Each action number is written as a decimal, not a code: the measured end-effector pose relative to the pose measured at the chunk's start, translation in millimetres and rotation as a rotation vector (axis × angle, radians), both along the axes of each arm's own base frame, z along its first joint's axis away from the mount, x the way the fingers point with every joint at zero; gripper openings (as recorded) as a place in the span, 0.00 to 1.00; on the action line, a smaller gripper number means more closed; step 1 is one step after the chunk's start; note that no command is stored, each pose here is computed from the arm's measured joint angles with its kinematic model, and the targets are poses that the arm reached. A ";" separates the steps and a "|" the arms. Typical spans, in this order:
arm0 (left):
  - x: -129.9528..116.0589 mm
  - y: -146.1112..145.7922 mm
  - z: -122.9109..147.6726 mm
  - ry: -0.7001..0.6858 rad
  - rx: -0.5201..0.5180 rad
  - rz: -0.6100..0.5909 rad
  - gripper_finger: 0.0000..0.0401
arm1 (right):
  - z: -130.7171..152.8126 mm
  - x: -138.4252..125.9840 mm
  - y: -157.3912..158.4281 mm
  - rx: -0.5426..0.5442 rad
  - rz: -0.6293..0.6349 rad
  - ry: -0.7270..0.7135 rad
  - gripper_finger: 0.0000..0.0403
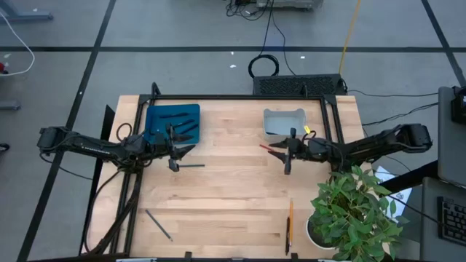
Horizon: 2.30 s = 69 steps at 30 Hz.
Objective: Sort pens & pencils
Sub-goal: Put the black pen into the blue bin
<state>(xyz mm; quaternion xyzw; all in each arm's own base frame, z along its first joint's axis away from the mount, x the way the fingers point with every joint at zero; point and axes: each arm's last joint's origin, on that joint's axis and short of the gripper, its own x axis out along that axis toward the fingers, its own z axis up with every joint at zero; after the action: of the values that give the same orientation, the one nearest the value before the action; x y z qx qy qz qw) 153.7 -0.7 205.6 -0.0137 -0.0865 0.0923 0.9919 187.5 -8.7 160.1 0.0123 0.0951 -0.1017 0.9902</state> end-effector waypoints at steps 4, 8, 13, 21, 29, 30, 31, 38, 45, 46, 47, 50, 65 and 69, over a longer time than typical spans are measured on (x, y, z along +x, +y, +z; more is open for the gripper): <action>0.0 0.0 0.0 0.000 0.000 0.000 0.43 | 9.7 10.9 4.2 -0.027 0.033 0.083 0.04; 0.0 0.0 0.0 0.000 0.000 0.000 0.43 | 15.2 21.3 14.6 -0.019 0.123 0.180 0.01; 0.0 0.0 0.0 0.000 0.000 0.000 0.43 | 14.8 35.8 36.0 -0.006 0.260 0.292 0.00; 0.0 0.0 -0.4 0.003 -0.001 0.001 0.43 | 4.3 63.4 61.8 0.023 0.426 0.425 0.00; 0.1 0.0 -0.7 0.006 -0.001 0.001 0.43 | -13.0 73.7 72.3 0.224 0.549 0.603 0.00; 0.1 0.0 -0.7 0.007 -0.001 0.002 0.43 | -14.0 72.4 74.0 0.256 0.560 0.621 0.00; 0.1 0.0 -0.7 0.006 -0.001 0.002 0.43 | -14.7 70.9 75.8 0.290 0.572 0.640 0.00; 0.1 0.0 -0.8 0.007 -0.001 0.002 0.43 | -17.5 61.1 91.3 0.514 0.620 0.760 0.00; 0.1 0.1 -0.8 0.008 -0.001 0.002 0.43 | -19.2 50.0 111.7 0.639 0.650 0.867 0.00; 0.1 0.1 -0.8 0.008 -0.001 0.002 0.43 | -20.1 47.9 113.7 0.654 0.638 0.892 0.00; 0.1 0.1 -0.8 0.008 -0.001 0.002 0.43 | -21.0 45.7 115.6 0.665 0.628 0.915 0.00; 0.1 0.1 -0.9 0.008 -0.001 0.002 0.43 | -24.0 39.3 119.4 0.695 0.590 0.987 0.00; 0.1 0.1 -0.9 0.009 -0.001 0.003 0.43 | -33.2 32.3 125.6 0.676 0.603 1.074 0.00; 0.1 0.1 -1.3 0.012 -0.001 0.002 0.43 | -39.4 34.6 126.2 0.643 0.605 1.070 0.00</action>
<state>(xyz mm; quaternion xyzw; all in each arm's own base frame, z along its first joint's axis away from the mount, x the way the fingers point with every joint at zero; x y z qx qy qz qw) 153.9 -0.6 204.3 -0.0134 -0.0805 0.0937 0.9923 222.2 117.5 120.7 0.2263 0.5949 0.2202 0.7392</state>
